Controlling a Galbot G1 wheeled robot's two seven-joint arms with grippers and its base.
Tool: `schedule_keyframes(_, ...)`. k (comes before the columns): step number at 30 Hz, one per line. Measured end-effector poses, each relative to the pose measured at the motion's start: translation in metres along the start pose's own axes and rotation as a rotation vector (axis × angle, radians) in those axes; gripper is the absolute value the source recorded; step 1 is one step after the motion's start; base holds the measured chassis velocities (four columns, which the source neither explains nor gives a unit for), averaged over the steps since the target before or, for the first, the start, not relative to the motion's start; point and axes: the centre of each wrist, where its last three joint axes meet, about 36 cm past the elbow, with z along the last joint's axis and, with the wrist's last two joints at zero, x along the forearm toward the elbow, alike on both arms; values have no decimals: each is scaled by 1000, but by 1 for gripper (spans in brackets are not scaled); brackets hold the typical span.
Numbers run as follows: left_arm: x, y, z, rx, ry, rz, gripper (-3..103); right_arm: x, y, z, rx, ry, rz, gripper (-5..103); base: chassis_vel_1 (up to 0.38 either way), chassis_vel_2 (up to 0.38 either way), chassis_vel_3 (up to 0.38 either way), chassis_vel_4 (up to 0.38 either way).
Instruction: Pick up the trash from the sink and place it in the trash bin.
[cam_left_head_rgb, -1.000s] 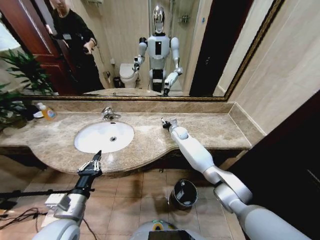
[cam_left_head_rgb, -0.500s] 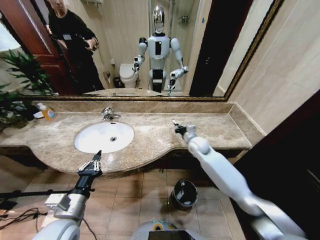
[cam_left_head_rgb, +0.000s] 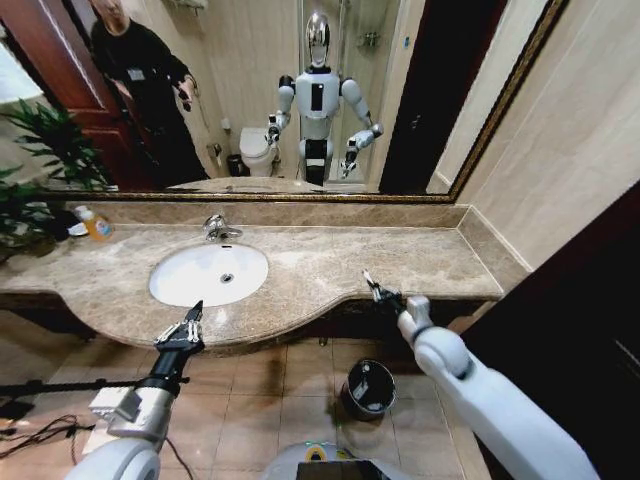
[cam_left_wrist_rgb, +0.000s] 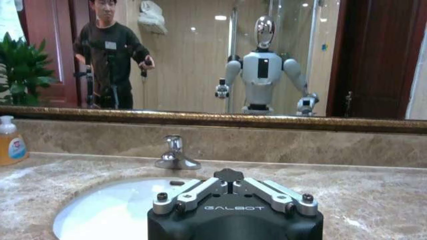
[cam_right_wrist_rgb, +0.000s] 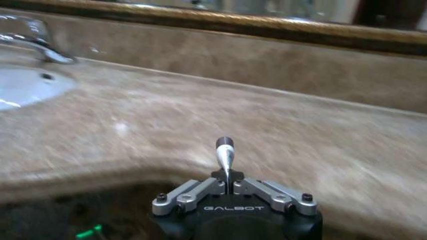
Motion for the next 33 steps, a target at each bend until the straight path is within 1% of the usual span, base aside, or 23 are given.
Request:
schedule_keyframes(1,0,0,0,0,0,0,0,0,0,0,0,0,0,2,0,0,0,0)
schedule_keyframes(3,0,0,0,0,0,0,0,14,-6,24,-29,34,37,2,0,0,0,0)
schedule_keyframes(4,0,0,0,0,0,0,0,14,-6,24,-29,34,37,2,0,0,0,0)
schedule_keyframes(6,0,0,0,0,0,0,0,22,-8,49,-36,47,50,2,0,0,0,0)
schedule_keyframes(7,0,0,0,0,0,0,0,22,-8,49,-36,47,50,2,0,0,0,0)
schedule_keyframes(10,0,0,0,0,0,0,0,22,-2,80,-40,84,46,2,0,0,0,0)
schedule_keyframes(11,0,0,0,0,0,0,0,22,-2,80,-40,84,46,2,0,0,0,0)
schedule_keyframes(13,0,0,0,0,0,0,0,15,7,106,-36,122,50,2,0,0,0,0)
schedule_keyframes(14,0,0,0,0,0,0,0,15,7,106,-36,122,50,2,0,0,0,0)
schedule_keyframes(17,0,0,0,0,0,0,0,-3,20,160,-7,180,59,2,0,0,0,0)
schedule_keyframes(18,0,0,0,0,0,0,0,-3,20,160,-7,180,59,2,0,0,0,0)
schedule_keyframes(20,0,0,0,0,0,0,0,-15,28,192,-3,205,63,2,0,0,0,0)
schedule_keyframes(21,0,0,0,0,0,0,0,-15,28,192,-3,205,63,2,0,0,0,0)
schedule_keyframes(22,0,0,0,0,0,0,0,-20,30,206,2,209,65,2,0,0,0,0)
schedule_keyframes(23,0,0,0,0,0,0,0,-22,31,211,3,210,64,2,0,0,0,0)
schedule_keyframes(24,0,0,0,0,0,0,0,-27,33,227,14,216,61,2,0,0,0,0)
schedule_keyframes(26,0,0,0,0,0,0,0,-36,35,243,12,238,59,2,0,0,0,0)
schedule_keyframes(27,0,0,0,0,0,0,0,-36,35,243,12,238,59,2,0,0,0,0)
schedule_keyframes(30,0,0,0,0,0,0,0,-49,42,257,-17,277,55,2,0,0,0,0)
schedule_keyframes(33,0,0,0,0,0,0,0,-56,44,265,-23,291,53,2,0,0,0,0)
